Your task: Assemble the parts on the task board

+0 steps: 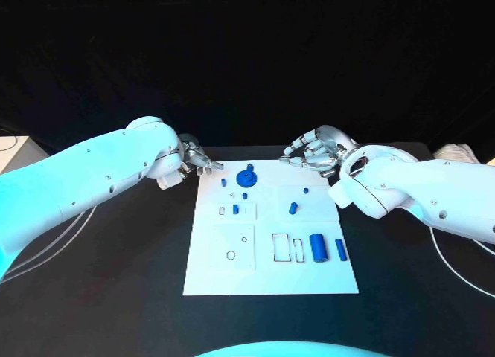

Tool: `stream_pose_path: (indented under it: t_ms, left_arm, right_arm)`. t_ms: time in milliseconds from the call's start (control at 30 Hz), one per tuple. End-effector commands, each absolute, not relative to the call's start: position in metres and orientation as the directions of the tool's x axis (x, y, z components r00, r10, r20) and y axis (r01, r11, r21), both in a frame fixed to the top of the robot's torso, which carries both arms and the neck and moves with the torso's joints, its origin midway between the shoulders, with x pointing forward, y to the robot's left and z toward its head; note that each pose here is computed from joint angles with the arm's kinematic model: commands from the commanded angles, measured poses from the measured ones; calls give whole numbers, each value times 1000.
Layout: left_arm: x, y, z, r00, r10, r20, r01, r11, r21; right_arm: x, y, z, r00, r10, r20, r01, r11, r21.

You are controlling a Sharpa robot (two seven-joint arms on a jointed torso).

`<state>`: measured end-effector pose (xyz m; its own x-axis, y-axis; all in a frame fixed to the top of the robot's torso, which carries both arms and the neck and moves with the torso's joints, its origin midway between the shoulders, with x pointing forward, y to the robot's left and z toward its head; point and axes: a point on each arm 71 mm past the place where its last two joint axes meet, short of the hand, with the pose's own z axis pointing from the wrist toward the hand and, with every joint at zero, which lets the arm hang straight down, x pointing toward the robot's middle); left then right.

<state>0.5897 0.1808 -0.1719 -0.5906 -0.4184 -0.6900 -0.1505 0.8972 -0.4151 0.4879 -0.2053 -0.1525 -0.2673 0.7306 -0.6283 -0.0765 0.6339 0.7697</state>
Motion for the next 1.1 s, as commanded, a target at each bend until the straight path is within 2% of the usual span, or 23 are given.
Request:
stream_pose_path:
  t_ms: [33, 533, 1100]
  left_arm:
    - [592, 178, -174, -620, -387, -682, -124, 907, -402]
    - [596, 159, -182, -651, -361, -667, -93, 911, -403]
    - [597, 155, -191, -669, -347, -657, -96, 917, -387]
  right_arm:
    - [487, -203, -152, -279, 721, -635, -92, 638, 765]
    - [486, -201, -152, -281, 720, -634, -98, 636, 765]
    - [486, -200, -152, -282, 719, -635, -100, 636, 765]
